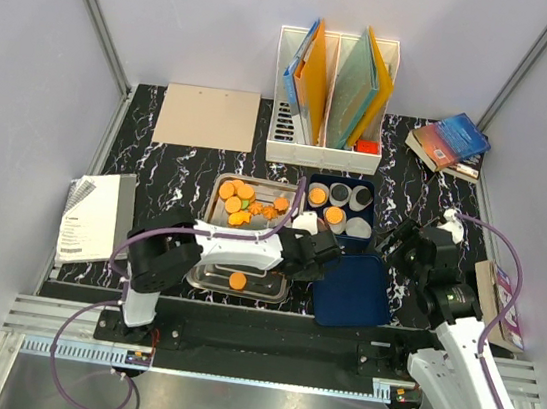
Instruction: Pack the cookies
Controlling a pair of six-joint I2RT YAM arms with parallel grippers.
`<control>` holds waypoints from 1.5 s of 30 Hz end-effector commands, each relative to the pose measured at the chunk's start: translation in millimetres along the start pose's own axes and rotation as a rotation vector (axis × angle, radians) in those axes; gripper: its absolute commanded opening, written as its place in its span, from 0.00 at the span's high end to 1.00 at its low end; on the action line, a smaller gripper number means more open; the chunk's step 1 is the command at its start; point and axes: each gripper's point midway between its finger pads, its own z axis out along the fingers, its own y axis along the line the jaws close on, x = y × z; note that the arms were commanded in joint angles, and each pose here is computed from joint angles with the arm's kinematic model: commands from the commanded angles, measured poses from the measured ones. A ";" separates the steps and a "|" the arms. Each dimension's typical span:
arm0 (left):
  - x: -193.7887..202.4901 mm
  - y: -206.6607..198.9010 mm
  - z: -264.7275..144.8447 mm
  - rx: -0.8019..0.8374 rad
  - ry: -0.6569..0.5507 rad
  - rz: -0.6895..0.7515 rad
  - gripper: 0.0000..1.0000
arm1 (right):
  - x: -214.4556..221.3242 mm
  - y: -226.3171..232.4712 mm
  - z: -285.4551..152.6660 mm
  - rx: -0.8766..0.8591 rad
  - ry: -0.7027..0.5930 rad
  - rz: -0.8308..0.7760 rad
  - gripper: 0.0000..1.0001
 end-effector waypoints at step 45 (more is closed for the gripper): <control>-28.9 2.9 -67.1 0.125 -0.102 0.073 1.00 | -37.3 57.6 -40.0 -0.210 -0.037 -0.052 0.22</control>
